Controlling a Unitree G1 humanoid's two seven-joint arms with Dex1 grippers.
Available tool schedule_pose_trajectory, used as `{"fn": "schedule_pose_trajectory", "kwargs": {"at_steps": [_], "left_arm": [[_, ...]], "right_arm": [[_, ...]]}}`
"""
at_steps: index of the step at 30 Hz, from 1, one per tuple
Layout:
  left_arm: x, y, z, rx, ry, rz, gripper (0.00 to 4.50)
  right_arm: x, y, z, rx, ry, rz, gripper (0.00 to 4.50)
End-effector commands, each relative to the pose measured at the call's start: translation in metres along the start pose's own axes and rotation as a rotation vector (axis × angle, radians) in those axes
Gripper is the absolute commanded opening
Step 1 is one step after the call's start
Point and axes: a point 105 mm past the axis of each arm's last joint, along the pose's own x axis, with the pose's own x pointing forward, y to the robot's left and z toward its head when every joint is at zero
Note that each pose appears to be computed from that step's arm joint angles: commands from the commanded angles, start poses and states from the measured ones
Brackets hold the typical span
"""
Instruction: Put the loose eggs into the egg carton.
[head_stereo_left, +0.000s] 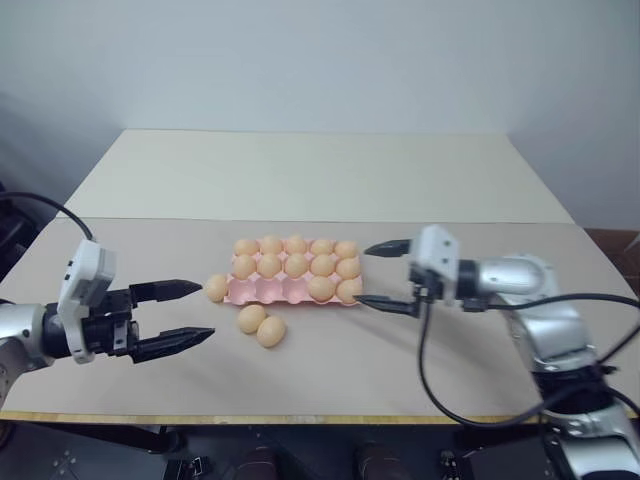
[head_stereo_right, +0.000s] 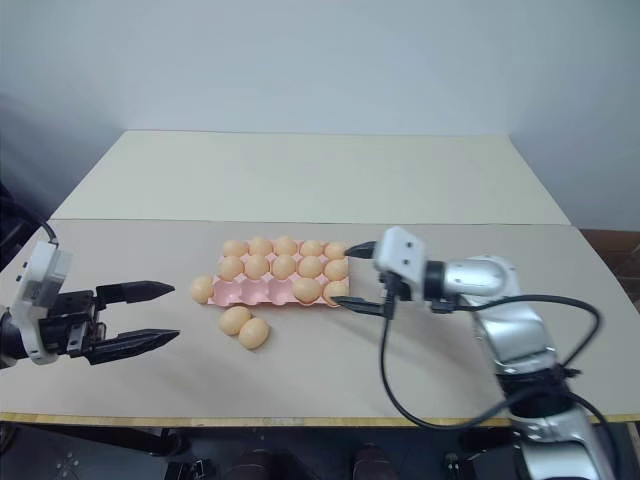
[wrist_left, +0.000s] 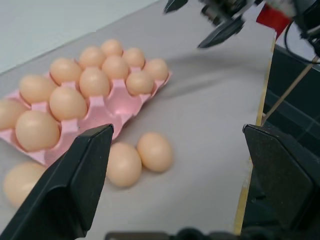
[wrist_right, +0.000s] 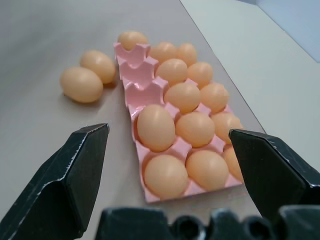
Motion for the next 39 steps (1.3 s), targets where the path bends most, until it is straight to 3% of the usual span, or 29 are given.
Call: {"fn": "schedule_pose_trajectory", "kwargs": {"at_steps": [1,6,31,39], "left_arm": [[-0.016,0.005,0.002,0.039,0.035,0.038,4.5],[-0.031,0.008,-0.01,0.028,0.087,0.07,4.5],[-0.02,0.005,-0.006,0.045,0.071,0.02,4.5],[0.01,-0.006,-0.006,0.146,0.109,-0.109,4.5]], "right_arm": [[-0.027,0.011,0.017,-0.001,-0.022,0.054,4.46],[-0.051,0.024,0.003,0.047,0.061,0.078,4.46],[-0.038,0.025,0.006,0.04,0.03,0.063,4.46],[-0.032,0.026,0.007,0.035,0.015,0.081,4.46]]}}
